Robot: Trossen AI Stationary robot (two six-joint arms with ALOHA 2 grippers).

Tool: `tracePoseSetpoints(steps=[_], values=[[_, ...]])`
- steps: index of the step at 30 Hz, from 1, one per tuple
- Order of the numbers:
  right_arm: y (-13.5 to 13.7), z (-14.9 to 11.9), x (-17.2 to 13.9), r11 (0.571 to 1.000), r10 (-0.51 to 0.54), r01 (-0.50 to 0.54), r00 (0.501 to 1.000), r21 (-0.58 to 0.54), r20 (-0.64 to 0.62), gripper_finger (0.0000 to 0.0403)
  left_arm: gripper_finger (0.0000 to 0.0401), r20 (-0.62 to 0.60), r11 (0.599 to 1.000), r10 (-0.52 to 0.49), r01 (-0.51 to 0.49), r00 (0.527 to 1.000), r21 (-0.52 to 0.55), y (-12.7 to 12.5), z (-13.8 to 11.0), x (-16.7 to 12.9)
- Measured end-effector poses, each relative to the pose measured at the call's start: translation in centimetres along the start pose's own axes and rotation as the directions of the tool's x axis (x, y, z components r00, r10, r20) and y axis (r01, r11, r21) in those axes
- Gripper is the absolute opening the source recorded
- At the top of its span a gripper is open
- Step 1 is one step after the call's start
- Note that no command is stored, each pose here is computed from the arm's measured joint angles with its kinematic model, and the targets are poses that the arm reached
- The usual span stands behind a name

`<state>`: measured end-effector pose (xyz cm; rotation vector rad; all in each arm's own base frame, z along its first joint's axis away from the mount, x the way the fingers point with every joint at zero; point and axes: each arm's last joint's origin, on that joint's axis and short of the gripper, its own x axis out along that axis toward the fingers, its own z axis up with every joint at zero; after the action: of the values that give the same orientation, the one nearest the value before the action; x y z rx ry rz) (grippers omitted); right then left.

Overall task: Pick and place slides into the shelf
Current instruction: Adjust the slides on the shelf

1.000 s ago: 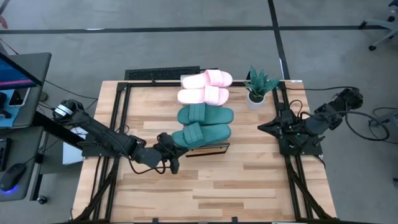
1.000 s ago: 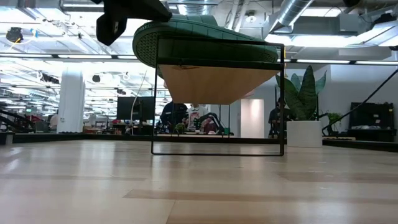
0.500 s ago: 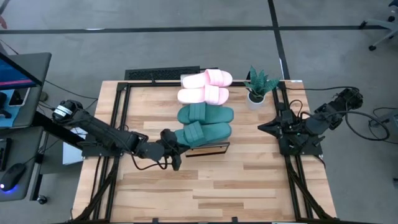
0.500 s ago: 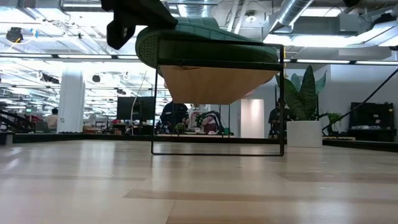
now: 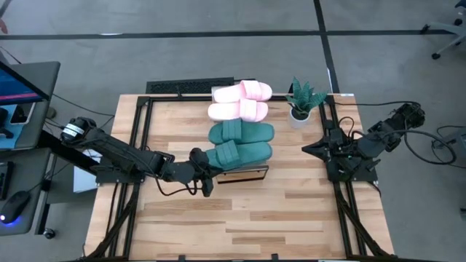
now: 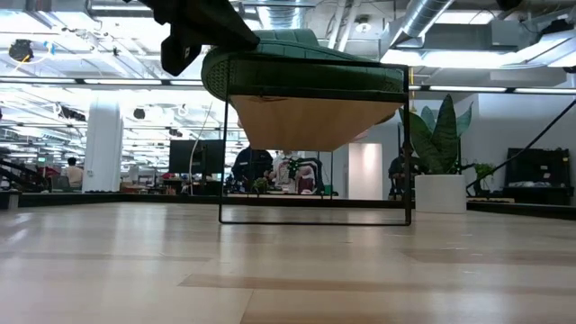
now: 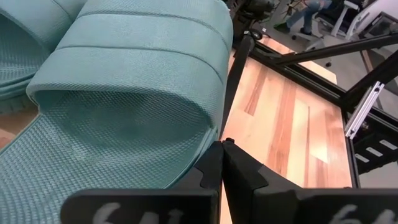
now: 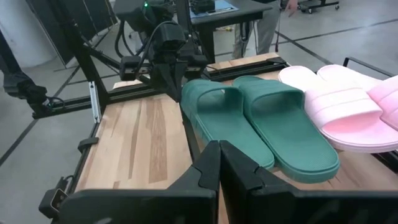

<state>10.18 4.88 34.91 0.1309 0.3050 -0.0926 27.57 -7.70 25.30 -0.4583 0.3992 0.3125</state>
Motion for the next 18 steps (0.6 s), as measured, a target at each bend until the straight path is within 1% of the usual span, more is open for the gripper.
tracePoseSetpoints(steps=[18], values=[[0.01, 0.04, 0.00, 1.000, 0.001, -0.001, 1.000, 0.003, 0.003, 0.0000, 0.0000, -0.001, 0.998, 0.050, -0.050, 0.999, 0.033, 0.62, 0.13, 0.22]])
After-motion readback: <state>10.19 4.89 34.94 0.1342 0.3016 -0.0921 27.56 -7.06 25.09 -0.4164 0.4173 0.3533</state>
